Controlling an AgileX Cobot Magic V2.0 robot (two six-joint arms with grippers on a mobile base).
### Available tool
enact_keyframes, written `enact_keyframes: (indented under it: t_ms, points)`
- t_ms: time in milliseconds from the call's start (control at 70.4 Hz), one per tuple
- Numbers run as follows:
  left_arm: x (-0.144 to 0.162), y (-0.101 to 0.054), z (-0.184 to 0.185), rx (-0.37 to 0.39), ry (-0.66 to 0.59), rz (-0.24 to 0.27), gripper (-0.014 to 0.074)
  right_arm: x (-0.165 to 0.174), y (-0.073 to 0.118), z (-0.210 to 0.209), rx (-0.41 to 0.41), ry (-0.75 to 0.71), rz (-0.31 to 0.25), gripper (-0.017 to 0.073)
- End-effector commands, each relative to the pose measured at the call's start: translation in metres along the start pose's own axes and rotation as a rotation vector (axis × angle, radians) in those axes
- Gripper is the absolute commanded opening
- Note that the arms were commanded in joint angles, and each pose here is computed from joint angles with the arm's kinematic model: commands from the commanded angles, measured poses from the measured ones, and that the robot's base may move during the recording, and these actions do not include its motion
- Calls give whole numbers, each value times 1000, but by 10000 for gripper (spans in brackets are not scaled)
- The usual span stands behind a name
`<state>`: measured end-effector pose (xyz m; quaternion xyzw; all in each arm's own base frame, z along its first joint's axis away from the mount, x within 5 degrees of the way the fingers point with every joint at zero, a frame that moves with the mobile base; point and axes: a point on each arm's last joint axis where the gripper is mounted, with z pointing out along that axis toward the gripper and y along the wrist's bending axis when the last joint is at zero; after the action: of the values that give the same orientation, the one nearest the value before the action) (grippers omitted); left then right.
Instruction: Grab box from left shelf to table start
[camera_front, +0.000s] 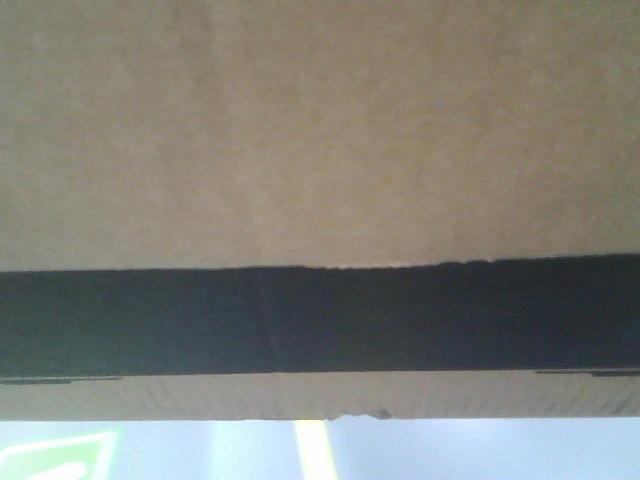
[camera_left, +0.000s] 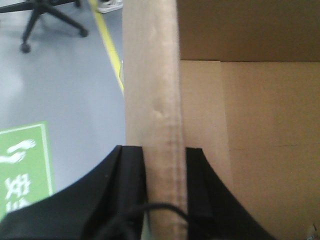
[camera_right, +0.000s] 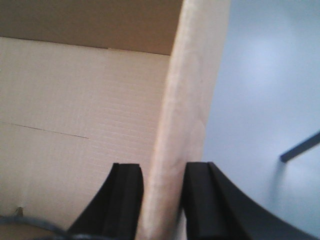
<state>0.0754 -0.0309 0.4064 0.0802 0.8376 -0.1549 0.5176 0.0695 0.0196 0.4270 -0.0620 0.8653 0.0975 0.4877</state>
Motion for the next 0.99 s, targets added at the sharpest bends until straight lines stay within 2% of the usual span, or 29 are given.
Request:
enact_keyframes:
  t_ms: [0, 980]
  points:
    - [-22, -15, -15, 156, -194, -116, -104, -16, 6, -5, -62, -135, 14, 57]
    - [-22, -15, -15, 156, -194, -116, -104, -16, 6, -5, -62, -135, 14, 57]
